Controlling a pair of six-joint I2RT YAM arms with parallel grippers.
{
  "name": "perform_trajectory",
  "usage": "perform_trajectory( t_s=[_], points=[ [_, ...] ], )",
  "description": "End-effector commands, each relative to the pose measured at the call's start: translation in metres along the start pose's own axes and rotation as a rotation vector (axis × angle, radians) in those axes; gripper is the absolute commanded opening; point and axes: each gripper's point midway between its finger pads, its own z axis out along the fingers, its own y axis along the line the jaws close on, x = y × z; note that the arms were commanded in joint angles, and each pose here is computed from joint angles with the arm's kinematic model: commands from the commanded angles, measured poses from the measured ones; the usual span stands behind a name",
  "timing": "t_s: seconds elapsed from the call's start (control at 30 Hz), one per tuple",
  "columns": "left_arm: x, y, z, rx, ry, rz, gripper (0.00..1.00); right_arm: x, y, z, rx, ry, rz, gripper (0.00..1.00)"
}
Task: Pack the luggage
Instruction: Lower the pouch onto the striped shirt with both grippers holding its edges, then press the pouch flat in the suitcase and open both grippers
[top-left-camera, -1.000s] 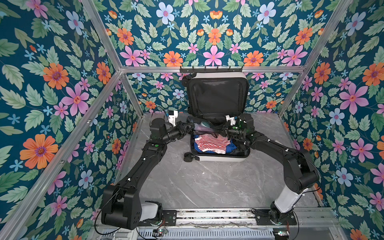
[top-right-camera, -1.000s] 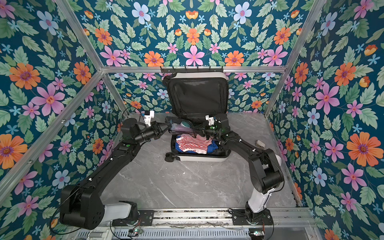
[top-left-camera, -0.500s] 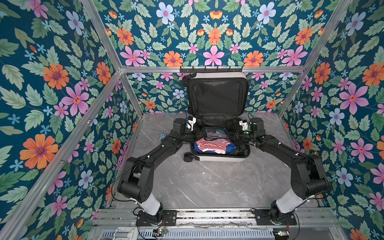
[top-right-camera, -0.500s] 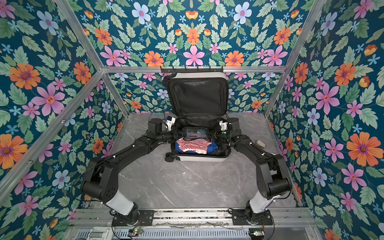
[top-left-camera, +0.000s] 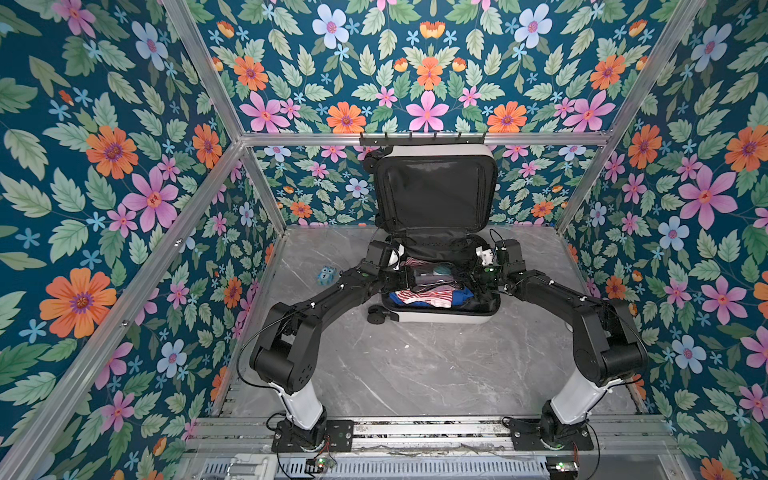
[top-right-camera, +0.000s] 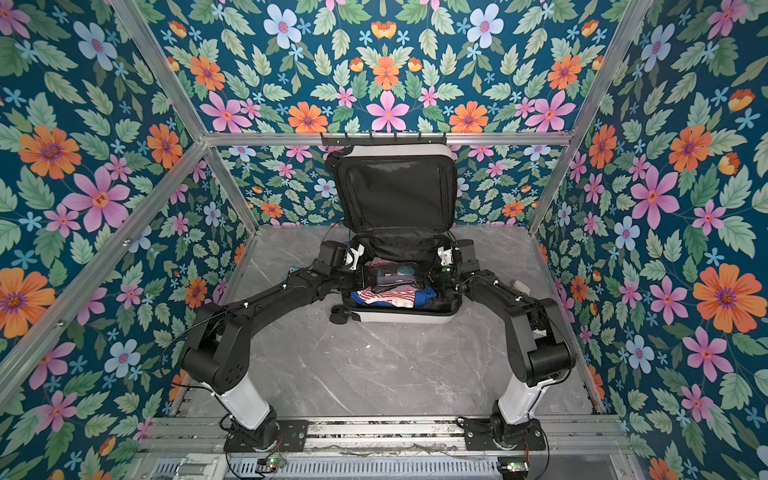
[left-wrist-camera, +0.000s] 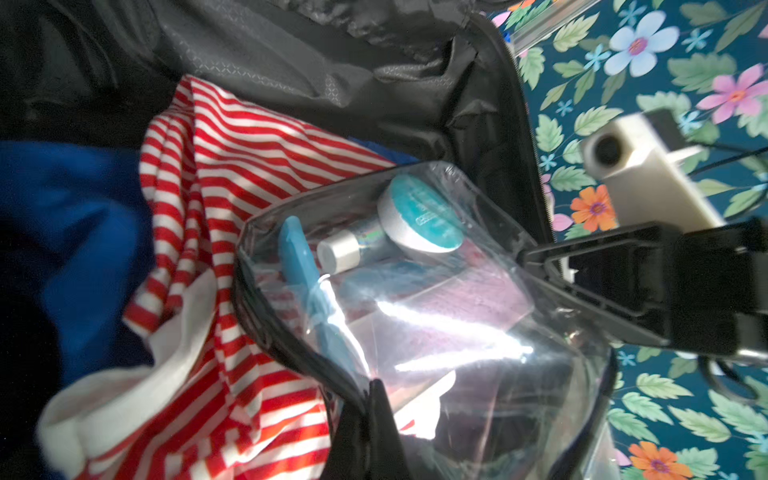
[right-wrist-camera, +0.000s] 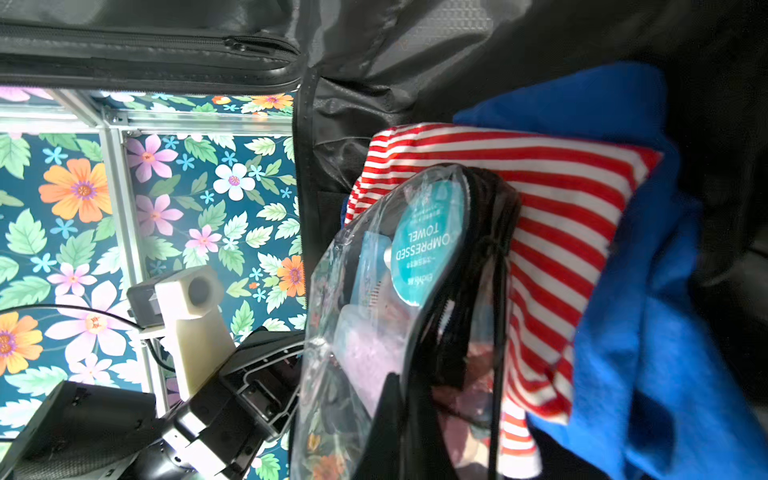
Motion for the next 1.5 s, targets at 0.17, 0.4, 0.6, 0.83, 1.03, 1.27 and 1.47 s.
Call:
perform_trajectory(
  t_s=[0.17, 0.4, 0.6, 0.83, 1.03, 1.27, 1.47],
  points=[
    [0.012, 0.034, 0.003, -0.161, 0.019, 0.071, 0.0, 0.018, -0.014, 0.004, 0.008, 0.067, -0.043, 0.0],
    [0.002, 0.036, 0.0, -0.191, -0.012, 0.069, 0.04, 0.031, -0.031, 0.007, 0.023, 0.096, -0.019, 0.05],
    [-0.014, 0.026, -0.016, -0.21, -0.047, 0.088, 0.31, 0.031, -0.027, -0.007, 0.069, 0.072, -0.048, 0.45],
    [-0.03, 0.021, -0.053, -0.297, -0.095, 0.098, 0.43, 0.023, -0.006, -0.039, 0.158, -0.009, -0.11, 0.66],
    [-0.029, -0.015, -0.052, -0.143, -0.094, 0.076, 0.35, 0.04, 0.032, -0.03, 0.11, 0.03, -0.181, 0.54],
    [-0.009, -0.03, -0.01, -0.045, -0.038, 0.046, 0.23, 0.055, 0.037, 0.002, 0.102, 0.1, -0.187, 0.35],
    [0.014, -0.002, 0.012, -0.097, 0.011, -0.006, 0.18, 0.064, -0.009, 0.028, 0.159, 0.16, -0.11, 0.29]
  ],
)
